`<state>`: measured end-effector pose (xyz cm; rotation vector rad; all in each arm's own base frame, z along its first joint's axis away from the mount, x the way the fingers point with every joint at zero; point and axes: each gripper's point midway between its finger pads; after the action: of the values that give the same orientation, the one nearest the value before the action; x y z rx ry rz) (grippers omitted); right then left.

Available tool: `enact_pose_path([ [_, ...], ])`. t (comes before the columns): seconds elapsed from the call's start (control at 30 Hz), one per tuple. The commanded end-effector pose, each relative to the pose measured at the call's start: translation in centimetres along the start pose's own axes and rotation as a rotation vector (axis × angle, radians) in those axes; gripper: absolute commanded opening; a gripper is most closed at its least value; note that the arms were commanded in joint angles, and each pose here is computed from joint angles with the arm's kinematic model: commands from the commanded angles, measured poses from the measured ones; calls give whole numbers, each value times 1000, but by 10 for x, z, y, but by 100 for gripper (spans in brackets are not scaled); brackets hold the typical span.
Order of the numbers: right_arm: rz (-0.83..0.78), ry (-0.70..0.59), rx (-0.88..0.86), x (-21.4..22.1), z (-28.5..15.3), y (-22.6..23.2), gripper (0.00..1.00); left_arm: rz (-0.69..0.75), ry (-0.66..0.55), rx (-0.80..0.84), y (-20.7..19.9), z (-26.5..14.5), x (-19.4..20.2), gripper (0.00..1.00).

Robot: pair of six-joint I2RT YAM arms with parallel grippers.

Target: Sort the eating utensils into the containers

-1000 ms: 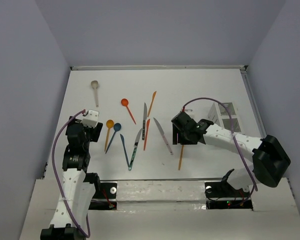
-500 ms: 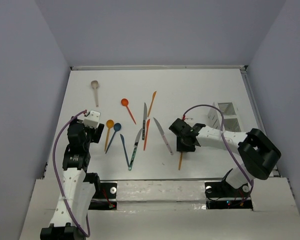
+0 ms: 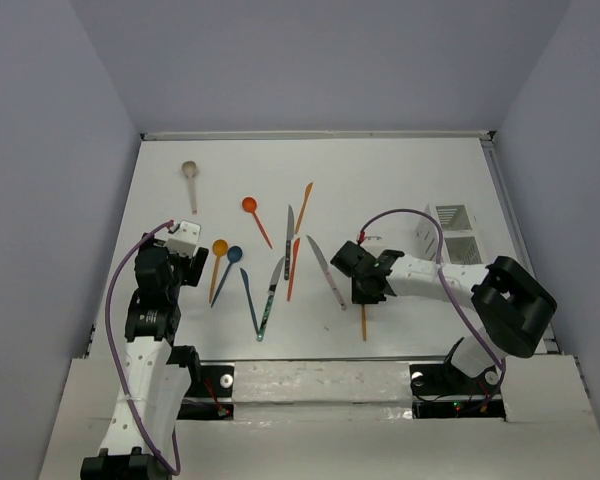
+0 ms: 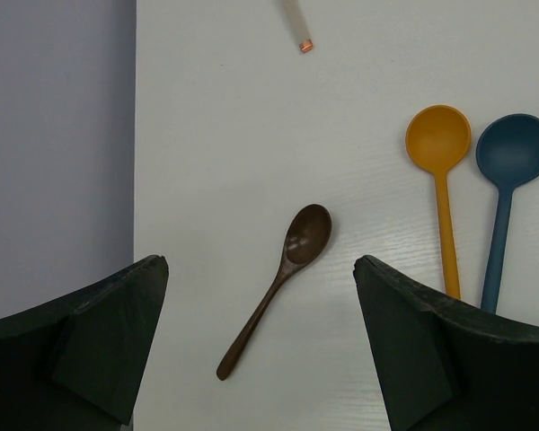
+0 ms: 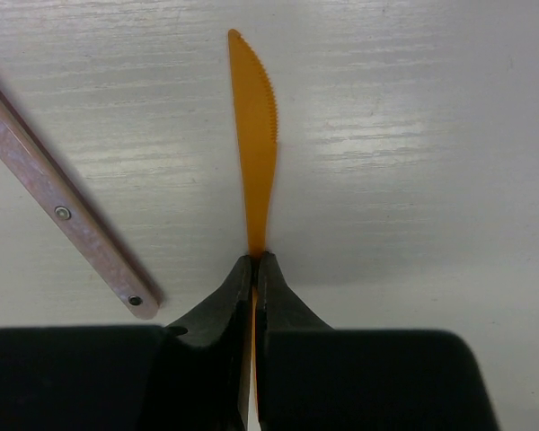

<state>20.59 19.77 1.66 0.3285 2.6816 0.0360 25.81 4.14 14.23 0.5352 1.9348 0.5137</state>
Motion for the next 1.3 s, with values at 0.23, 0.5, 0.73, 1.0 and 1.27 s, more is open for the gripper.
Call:
enact_pose_path([
  [0.23, 25, -651, -145, -161, -123, 29, 0, -11, -9, -18, 2, 0, 0, 99],
  [0.5, 248, -1282, -221, -304, -252, -82, 0, -11, -5, -28, 4, 0, 1, 99],
  [0.73, 226, -1391, -77, -354, -229, -138, 0, -12, 0, -24, 4, 0, 3, 99],
  [1.0, 224, -1307, 28, -355, -172, -161, 0, -13, -1, -26, 4, 0, 3, 99],
  [1.27, 272, -1207, 17, -324, -114, -165, 0, -13, 1, -26, 4, 0, 4, 99],
])
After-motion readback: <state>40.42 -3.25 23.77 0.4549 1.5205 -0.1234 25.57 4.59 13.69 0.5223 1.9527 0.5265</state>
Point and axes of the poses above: each gripper's point midway between its finger pads, its own z axis out along the fingers, its own y axis along the line the jaws close on, x = y × z, and after that the axes turned 11 degrees about z, right-handed
